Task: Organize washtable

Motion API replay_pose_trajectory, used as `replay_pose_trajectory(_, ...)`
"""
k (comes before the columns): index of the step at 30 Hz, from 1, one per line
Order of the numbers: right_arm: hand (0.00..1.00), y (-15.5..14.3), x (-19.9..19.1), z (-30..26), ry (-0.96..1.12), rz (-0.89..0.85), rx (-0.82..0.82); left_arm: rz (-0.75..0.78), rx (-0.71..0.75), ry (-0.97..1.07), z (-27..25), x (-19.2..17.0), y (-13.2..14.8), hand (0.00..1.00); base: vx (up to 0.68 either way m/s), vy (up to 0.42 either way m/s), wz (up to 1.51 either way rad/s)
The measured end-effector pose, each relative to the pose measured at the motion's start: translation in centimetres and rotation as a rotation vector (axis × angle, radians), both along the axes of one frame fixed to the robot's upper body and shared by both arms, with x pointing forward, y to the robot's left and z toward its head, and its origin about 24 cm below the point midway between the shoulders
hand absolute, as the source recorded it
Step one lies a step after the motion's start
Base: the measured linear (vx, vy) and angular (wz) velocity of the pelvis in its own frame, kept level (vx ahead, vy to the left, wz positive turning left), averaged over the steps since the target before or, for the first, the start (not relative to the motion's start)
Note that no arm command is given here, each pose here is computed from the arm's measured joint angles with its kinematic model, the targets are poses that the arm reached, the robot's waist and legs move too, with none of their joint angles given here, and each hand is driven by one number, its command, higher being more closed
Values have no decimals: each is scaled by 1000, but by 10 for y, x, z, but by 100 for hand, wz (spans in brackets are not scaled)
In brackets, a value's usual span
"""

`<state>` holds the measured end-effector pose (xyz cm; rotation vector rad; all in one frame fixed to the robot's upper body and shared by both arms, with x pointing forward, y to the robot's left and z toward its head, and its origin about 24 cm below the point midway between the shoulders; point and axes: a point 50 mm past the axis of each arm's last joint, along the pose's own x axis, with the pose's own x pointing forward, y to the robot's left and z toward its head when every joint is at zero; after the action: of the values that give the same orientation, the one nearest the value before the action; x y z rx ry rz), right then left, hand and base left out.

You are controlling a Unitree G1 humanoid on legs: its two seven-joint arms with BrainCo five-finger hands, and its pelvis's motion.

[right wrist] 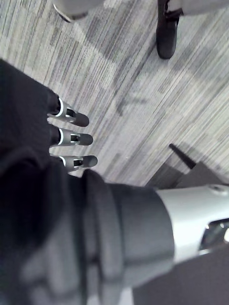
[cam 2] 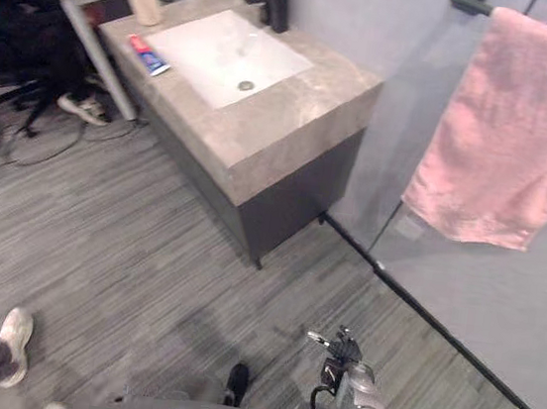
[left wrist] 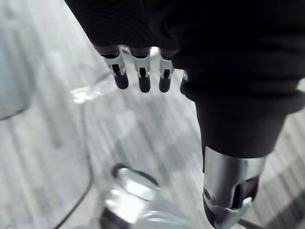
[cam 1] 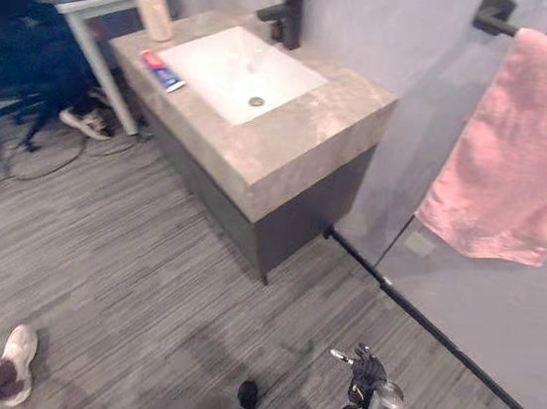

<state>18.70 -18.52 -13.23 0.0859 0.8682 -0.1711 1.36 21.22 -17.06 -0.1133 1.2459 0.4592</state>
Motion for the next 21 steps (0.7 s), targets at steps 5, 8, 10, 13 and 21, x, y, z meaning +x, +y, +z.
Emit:
replay_pose_trajectory(5,0,-6,1,1,15,89,-72,-14,-55,5,-3,0,-18,0,-343,-248,83)
replay_pose_trajectory(8,0,-14,-12,-5,63,65,-84,-41,-47,-2,-3,4,-15,0,-406,36,93)
replay_pose_trajectory(10,0,-23,-13,-5,68,57,-104,-76,-34,-10,-2,7,-15,0,-249,96,59)
replay_pose_trajectory(13,0,-25,-23,-8,94,52,-112,-98,-16,-34,0,16,-10,0,-89,155,76)
replay_pose_trajectory(21,0,-27,-88,-30,246,-203,-23,-219,63,-7,4,22,12,0,45,180,95)
